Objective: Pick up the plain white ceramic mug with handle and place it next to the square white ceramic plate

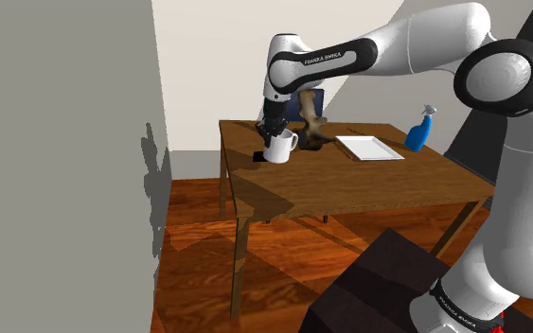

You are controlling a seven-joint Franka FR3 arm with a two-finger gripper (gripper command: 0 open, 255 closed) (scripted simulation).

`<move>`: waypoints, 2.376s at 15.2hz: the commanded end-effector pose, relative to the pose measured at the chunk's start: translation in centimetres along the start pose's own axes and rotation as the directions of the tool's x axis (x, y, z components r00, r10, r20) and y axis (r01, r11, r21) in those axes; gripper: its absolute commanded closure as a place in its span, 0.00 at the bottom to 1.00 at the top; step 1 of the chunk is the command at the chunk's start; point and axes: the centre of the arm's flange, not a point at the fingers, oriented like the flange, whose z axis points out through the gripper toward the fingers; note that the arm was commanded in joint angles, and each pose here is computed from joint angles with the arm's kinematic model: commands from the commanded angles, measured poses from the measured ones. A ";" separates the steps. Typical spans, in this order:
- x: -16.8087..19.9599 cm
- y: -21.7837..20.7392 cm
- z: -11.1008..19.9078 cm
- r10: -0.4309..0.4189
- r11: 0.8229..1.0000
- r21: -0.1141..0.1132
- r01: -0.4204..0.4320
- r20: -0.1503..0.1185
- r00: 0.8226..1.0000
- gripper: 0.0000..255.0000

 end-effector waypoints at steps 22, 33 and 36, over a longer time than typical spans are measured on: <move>-2.5 6.0 -9.5 0.000 1.000 0.000 0.000 0.000 1.000 1.00; -8.5 19.2 -9.6 0.000 1.000 0.000 0.000 0.000 1.000 1.00; -10.2 22.8 -9.6 0.000 1.000 0.000 0.000 0.000 1.000 1.00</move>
